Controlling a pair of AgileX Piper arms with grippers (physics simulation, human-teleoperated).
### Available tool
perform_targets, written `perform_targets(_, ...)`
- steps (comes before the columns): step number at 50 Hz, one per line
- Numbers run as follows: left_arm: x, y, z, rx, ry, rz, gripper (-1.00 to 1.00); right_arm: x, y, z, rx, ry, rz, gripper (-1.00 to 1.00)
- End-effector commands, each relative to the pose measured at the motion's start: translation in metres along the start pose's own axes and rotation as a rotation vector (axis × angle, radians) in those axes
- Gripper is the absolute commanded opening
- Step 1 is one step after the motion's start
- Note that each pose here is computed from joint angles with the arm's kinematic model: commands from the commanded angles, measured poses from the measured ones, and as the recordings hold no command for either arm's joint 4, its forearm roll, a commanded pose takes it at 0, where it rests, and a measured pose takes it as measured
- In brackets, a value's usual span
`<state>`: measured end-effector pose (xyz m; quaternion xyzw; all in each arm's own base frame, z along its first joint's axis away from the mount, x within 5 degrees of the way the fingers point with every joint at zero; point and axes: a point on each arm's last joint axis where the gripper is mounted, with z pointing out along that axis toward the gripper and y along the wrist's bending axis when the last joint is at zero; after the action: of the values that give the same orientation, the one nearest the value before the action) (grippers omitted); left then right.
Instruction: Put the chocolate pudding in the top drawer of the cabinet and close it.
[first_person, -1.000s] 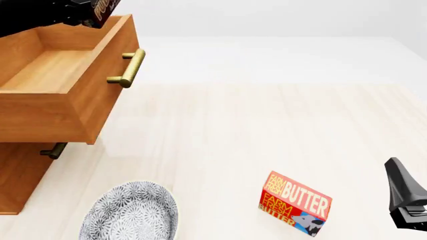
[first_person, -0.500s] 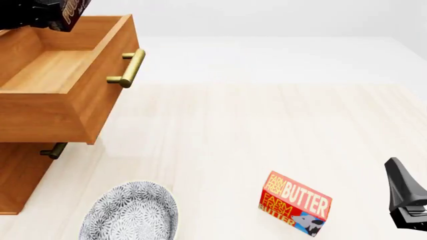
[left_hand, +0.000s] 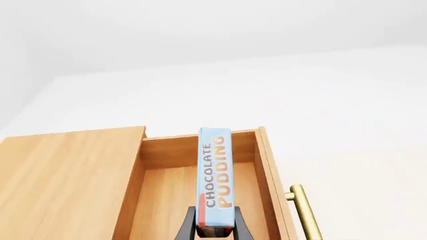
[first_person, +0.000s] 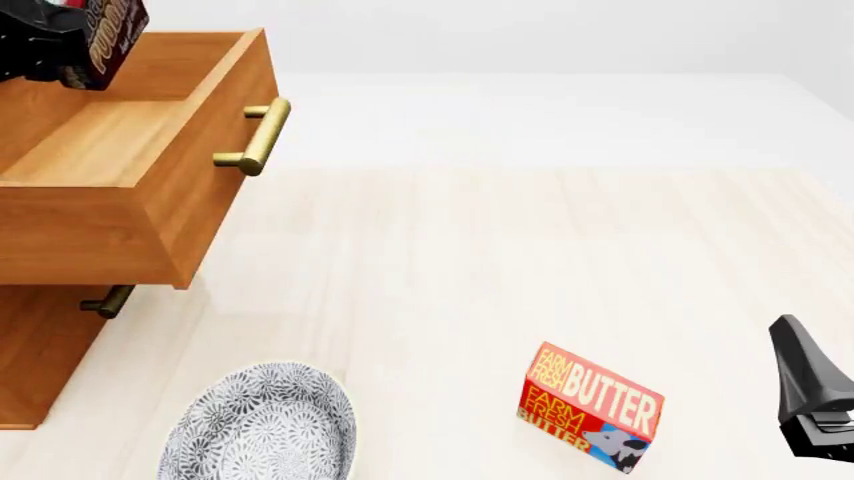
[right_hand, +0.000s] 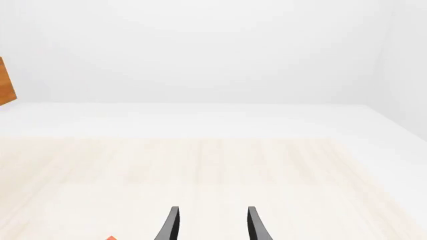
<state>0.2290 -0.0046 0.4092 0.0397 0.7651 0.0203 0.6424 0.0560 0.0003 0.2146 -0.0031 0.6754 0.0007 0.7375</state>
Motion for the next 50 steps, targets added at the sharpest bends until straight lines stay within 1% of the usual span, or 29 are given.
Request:
perform_targets(1, 0.006, 0.004, 0.000, -0.019, 0.014, -0.002, -1.00, 0.000, 0.000, 0.000, 0.000, 0.000, 0.000, 1.00)
perform_targets(13, 0.017, 0.004, 0.008, -0.022, 0.031, -0.024, -1.00, 0.000, 0.000, 0.000, 0.000, 0.000, 0.000, 1.00)
perform_targets(23, 0.024, 0.010, 0.009, -0.046, 0.042, -0.036, -1.00, 0.000, 0.000, 0.000, 0.000, 0.000, 0.000, 1.00)
perform_targets(38, 0.029, 0.010, 0.016, -0.047, 0.057, -0.047, -1.00, 0.000, 0.000, 0.000, 0.000, 0.000, 0.000, 1.00)
perform_targets(44, 0.038, 0.011, 0.019, -0.053, 0.074, -0.065, -1.00, 0.000, 0.000, 0.000, 0.000, 0.000, 0.000, 1.00)
perform_targets(50, 0.038, 0.010, 0.022, -0.050, 0.081, -0.067, -1.00, 0.000, 0.000, 0.000, 0.000, 0.000, 0.000, 1.00)
